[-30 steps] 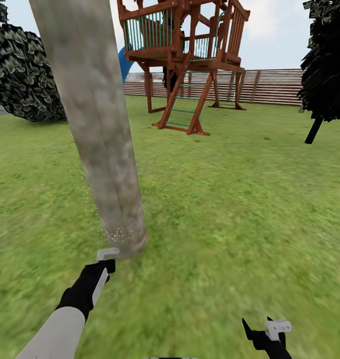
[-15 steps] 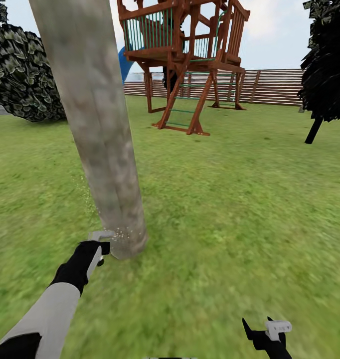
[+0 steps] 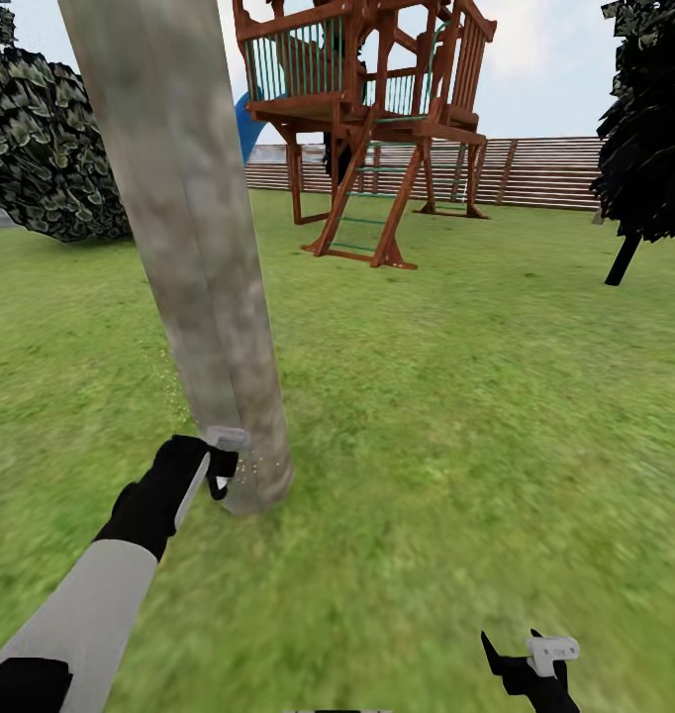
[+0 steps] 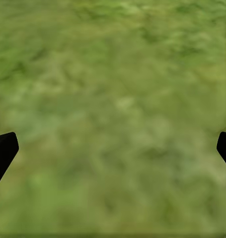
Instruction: In the garden, pick up the pesticide atomizer on the floor and spray pesticide onto both trees until each tree trunk is fully covered.
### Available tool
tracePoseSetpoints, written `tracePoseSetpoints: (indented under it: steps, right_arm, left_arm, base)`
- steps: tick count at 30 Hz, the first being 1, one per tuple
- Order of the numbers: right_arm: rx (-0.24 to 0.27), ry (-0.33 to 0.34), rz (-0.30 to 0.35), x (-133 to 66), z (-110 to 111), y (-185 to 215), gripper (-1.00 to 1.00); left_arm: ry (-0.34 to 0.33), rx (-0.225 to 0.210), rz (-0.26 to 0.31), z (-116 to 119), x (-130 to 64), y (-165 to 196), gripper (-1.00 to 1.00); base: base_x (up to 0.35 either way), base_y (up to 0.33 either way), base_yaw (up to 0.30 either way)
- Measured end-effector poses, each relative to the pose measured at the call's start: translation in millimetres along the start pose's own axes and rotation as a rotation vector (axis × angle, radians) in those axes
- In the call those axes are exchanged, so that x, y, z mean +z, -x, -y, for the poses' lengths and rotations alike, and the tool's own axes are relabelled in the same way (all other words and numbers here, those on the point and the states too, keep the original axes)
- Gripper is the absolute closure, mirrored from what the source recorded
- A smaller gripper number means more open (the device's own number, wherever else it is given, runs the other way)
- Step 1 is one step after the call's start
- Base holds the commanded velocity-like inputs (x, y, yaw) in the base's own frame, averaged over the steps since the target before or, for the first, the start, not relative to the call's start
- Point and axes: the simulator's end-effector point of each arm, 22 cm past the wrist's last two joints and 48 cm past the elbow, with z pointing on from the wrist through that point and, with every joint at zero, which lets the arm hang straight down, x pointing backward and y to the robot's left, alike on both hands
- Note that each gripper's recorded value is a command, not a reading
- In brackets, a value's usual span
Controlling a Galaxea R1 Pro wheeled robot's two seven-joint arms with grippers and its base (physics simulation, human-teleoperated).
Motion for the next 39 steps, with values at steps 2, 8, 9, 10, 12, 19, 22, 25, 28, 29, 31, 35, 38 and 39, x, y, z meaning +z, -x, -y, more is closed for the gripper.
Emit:
tracePoseSetpoints:
  steps: [2,8,9,10,12,19,22,25,28,29,31,35,38,39]
  right_arm:
    - [0.0,0.0,0.0,0.2,-0.1,0.1,-1.0]
    - [0.0,0.0,-0.001,-0.1,0.0,-0.3,-1.0]
    - [0.0,0.0,0.0,0.0,0.0,-0.1,-1.0]
    - [0.0,0.0,0.0,0.0,0.0,0.0,-1.0]
    - [0.0,0.0,0.0,-0.1,0.0,-0.2,-1.0]
    - [0.0,0.0,0.0,0.0,-0.1,-0.1,-1.0]
    - [0.0,0.0,0.0,0.0,-0.1,-0.2,-1.0]
    - [0.0,0.001,0.0,0.0,-0.2,-0.1,-1.0]
    - [0.0,0.0,0.0,0.0,0.1,-0.1,-1.0]
    - [0.0,0.0,0.0,0.0,0.1,0.0,-1.0]
    - [0.0,0.0,0.0,0.0,0.0,-0.2,-1.0]
    - [0.0,0.0,0.0,0.1,-0.2,-0.1,-1.0]
    - [0.0,0.0,-0.001,-0.1,-0.1,-0.3,-1.0]
    - [0.0,0.0,-0.001,-0.1,0.0,-0.3,-1.0]
  left_arm:
    - [0.0,0.001,0.004,0.6,-6.4,5.8,1.0]
    - [0.022,0.004,-0.009,-16.1,-5.5,-0.9,1.0]
    - [0.008,0.004,-0.006,-9.9,-6.0,0.2,1.0]
    - [-0.012,0.004,-0.002,-0.4,-7.0,3.4,1.0]
    - [-0.049,0.017,0.015,24.1,-11.5,12.5,1.0]
    - [0.018,-0.005,0.048,-24.6,-34.9,38.1,1.0]
    - [0.021,-0.018,0.065,-43.8,-39.9,49.7,1.0]
    - [-0.003,-0.033,0.078,-38.5,-42.7,54.7,1.0]
    - [-0.056,-0.035,0.142,-6.2,-60.0,79.5,1.0]
    - [-0.064,-0.035,0.163,0.1,-66.3,87.2,1.0]
    - [-0.053,-0.031,0.173,-3.0,-69.7,90.8,1.0]
    - [0.025,-0.051,0.197,-53.6,-77.9,103.5,1.0]
    - [0.03,-0.079,0.204,-67.9,-80.6,106.0,1.0]
    - [0.022,-0.079,0.206,-64.0,-80.8,107.0,1.0]
  base:
    - [0.0,0.0,0.0]
    - [0.0,0.0,0.0]
    - [0.0,0.0,0.0]
    - [0.0,0.0,0.0]
    - [0.0,0.0,0.0]
    - [0.0,0.0,0.0]
    - [0.0,0.0,0.0]
    - [0.0,0.0,0.0]
    - [0.0,0.0,0.0]
    - [0.0,0.0,0.0]
    - [0.0,0.0,0.0]
    - [0.0,0.0,0.0]
    - [0.0,0.0,0.0]
    - [0.0,0.0,0.0]
